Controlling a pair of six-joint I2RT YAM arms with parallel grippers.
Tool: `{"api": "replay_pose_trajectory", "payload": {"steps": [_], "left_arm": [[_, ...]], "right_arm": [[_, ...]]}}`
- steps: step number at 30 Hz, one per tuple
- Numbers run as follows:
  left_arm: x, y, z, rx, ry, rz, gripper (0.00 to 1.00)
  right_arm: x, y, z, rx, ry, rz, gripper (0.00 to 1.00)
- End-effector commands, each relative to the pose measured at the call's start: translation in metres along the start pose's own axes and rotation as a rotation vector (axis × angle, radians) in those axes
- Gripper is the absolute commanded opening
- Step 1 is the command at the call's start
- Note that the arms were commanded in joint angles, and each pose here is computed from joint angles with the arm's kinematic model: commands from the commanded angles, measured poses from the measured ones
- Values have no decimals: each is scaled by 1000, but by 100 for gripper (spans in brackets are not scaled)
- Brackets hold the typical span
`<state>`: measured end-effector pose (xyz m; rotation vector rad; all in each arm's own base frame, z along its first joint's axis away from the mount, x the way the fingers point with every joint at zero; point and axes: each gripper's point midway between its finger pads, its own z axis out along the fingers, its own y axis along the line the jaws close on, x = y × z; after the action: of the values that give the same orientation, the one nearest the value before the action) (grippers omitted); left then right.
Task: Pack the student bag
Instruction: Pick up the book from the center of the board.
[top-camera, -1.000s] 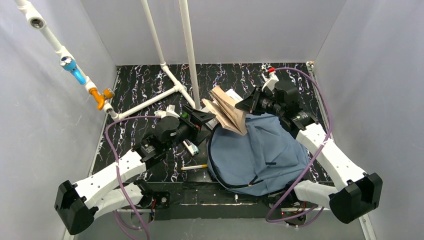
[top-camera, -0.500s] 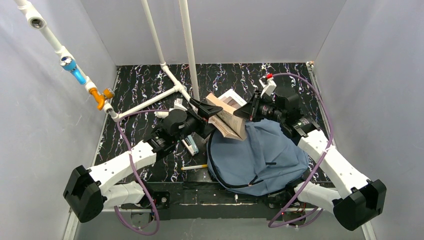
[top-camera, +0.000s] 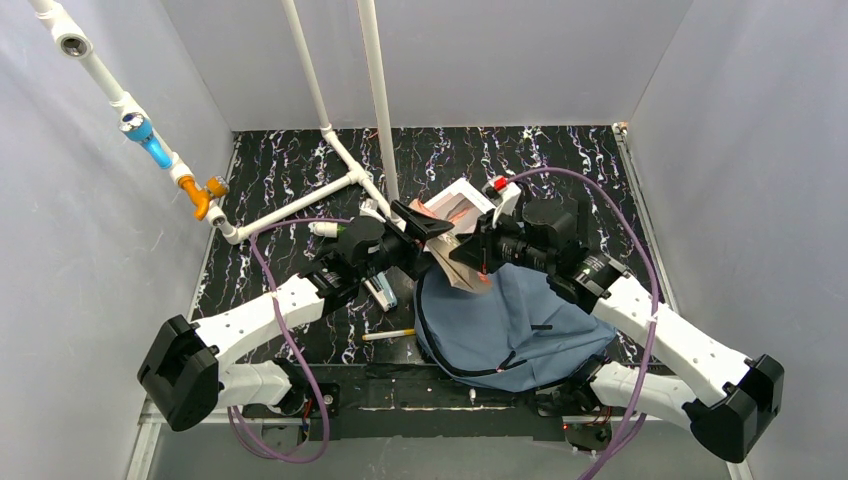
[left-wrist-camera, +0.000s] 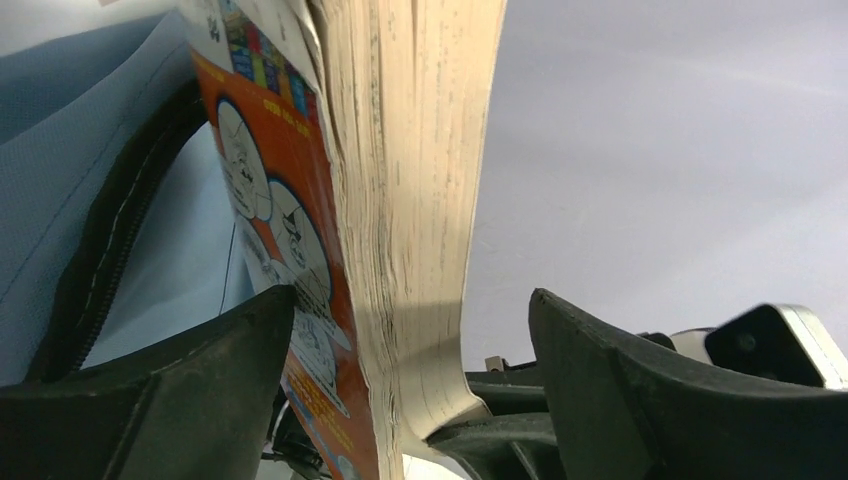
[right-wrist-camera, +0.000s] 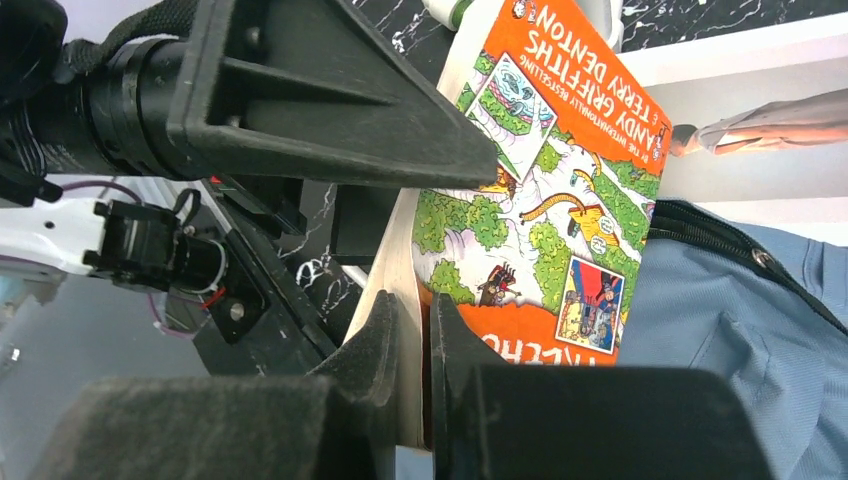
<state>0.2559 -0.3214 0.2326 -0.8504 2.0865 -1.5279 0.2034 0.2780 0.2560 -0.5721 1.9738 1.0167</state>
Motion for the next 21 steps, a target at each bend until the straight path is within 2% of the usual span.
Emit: {"api": "replay_pose_trajectory", "payload": {"steps": [1,3,6,7,8,13,14,16,21], "left_arm": [[8,-10,-5,45,41,29,81],[10,-3,-5,26,53,47,72],[14,11,-3,-13,75,65,68],[15,22,-3,-38,79,70,59],[15,26,-3,-44,81,73,54],[14,35,-8,-65,78,134,37],[14,39,-9,-72,78,133,33],[13,50,-11,-92,76,121,24],[10,68,-18,-115,61,148,3]], "right_arm": [[-8,31,-1,-113,-42,-119,1],[-1,31,2,-105,-20,-141,1],[9,36,6,-114,10,-176,1],[17,36,9,-106,42,-196,1],[21,37,11,-105,56,-208,1],[45,40,17,-103,149,-251,1],[50,41,19,-108,171,-251,5],[64,44,23,-142,221,-242,23],[81,51,26,-194,284,-178,73]]}}
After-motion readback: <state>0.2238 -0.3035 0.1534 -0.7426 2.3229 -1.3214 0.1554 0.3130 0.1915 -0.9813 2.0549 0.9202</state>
